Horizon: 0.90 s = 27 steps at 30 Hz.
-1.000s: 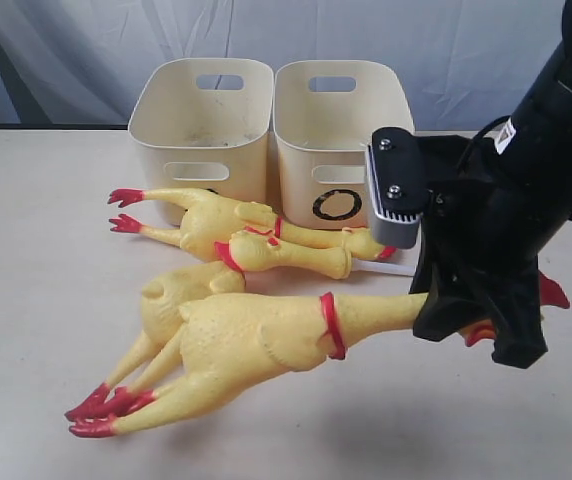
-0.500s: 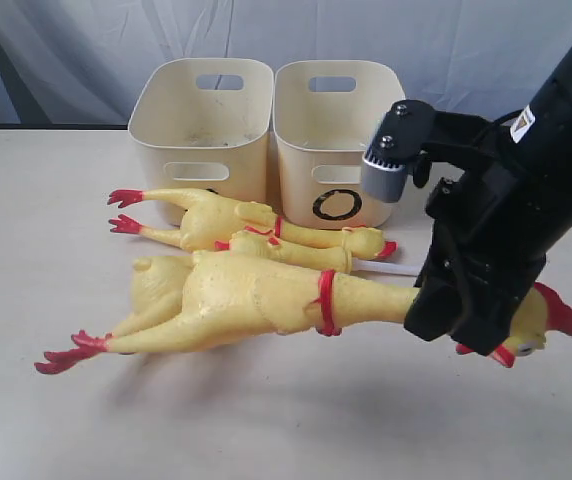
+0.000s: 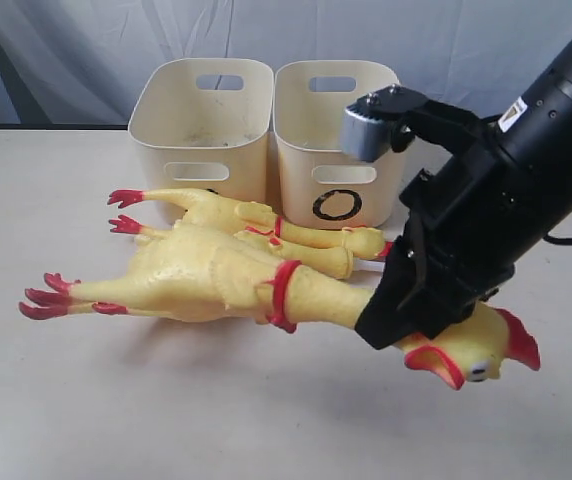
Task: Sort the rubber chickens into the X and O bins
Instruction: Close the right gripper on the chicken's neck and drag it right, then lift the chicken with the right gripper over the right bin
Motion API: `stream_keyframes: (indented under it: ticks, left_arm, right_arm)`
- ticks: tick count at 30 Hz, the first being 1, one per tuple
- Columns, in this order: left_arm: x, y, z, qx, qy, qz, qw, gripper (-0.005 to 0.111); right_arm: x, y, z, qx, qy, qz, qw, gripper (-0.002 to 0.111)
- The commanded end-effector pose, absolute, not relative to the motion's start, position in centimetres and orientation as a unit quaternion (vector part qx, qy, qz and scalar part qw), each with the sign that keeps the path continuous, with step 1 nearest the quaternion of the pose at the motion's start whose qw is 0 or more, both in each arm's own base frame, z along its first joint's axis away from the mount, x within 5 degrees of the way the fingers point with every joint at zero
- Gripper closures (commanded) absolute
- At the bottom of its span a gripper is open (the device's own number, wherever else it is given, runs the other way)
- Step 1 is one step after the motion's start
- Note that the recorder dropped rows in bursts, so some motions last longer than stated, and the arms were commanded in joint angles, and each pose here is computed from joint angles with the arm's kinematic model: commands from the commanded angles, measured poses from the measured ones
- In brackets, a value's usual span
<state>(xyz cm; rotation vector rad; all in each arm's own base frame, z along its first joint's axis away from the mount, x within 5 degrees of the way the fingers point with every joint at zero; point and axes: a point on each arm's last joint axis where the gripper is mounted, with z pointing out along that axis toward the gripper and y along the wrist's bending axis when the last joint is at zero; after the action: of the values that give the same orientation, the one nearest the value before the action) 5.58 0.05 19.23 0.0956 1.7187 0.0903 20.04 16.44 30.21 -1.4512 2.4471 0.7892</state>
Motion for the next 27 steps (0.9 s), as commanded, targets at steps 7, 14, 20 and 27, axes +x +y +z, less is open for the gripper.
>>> stream_keyframes:
  ticks: [7, 14, 20, 27]
  left_arm:
    - [5.6, 0.1, 19.2, 0.041, 0.755, 0.039, 0.653, 0.106]
    - [5.6, 0.1, 19.2, 0.040, 0.755, 0.039, 0.653, 0.106]
    - [5.6, 0.1, 19.2, 0.041, 0.755, 0.040, 0.653, 0.106]
    - [5.6, 0.1, 19.2, 0.041, 0.755, 0.040, 0.653, 0.106]
  right_arm:
    - [18.6, 16.7, 28.4, -0.445, 0.830, 0.332, 0.059, 0.109]
    - [18.4, 17.7, 29.3, -0.337, 0.850, 0.405, 0.031, 0.109]
    - [18.1, 18.1, 29.2, -0.281, 0.850, 0.446, 0.005, 0.109]
    - [18.2, 18.0, 29.3, -0.289, 0.847, 0.446, 0.014, 0.109]
